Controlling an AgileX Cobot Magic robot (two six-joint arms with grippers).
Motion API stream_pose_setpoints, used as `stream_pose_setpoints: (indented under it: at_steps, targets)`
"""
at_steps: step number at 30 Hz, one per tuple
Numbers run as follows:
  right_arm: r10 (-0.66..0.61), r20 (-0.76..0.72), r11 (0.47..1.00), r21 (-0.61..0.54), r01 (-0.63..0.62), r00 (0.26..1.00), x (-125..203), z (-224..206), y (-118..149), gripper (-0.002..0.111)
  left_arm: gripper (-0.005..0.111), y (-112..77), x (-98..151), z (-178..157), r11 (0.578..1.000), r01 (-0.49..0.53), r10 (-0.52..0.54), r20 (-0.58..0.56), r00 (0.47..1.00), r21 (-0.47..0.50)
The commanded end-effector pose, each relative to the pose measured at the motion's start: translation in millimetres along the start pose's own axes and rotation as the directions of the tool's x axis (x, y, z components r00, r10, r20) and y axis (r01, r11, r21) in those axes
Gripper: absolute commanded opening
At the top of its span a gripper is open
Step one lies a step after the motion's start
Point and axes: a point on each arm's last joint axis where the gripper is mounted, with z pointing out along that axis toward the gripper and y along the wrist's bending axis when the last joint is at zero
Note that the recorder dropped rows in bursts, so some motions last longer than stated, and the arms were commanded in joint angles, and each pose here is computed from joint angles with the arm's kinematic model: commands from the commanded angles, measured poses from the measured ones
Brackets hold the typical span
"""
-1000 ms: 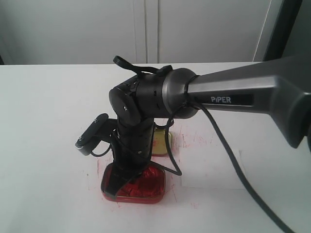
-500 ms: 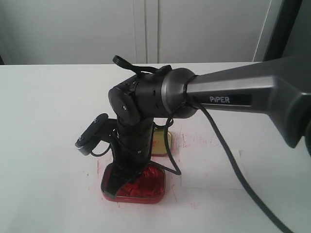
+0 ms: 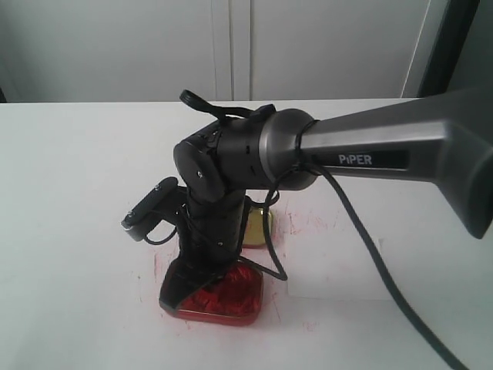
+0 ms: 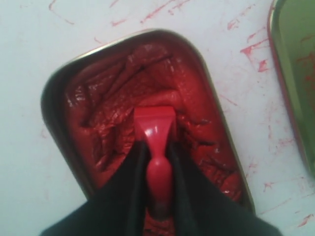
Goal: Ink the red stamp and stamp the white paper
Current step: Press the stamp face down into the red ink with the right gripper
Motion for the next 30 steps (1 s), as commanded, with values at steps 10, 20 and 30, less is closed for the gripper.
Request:
stream_pose_setpoints:
  at_steps: [10, 20, 30]
  targets:
    - [0.042, 0.024, 0.999, 0.018, -0.042, 0.999, -12.4, -30.2, -3.2, 0.0, 0.0, 0.1, 0.3, 0.1, 1.0, 0.005, -0.005, 0.005, 1.0, -0.002]
    - [0.07, -0.035, 0.996, 0.049, -0.068, 0.997, -10.0, -30.5, -6.4, 0.0, 0.0, 0.1, 0.3, 0.1, 1.0, 0.005, -0.005, 0.005, 1.0, -0.002]
    - [0.105, -0.094, 0.994, 0.049, -0.1, 0.99, -18.5, -18.8, -8.7, 0.0, 0.0, 0.1, 0.3, 0.1, 1.0, 0.005, -0.005, 0.005, 1.0, -0.002]
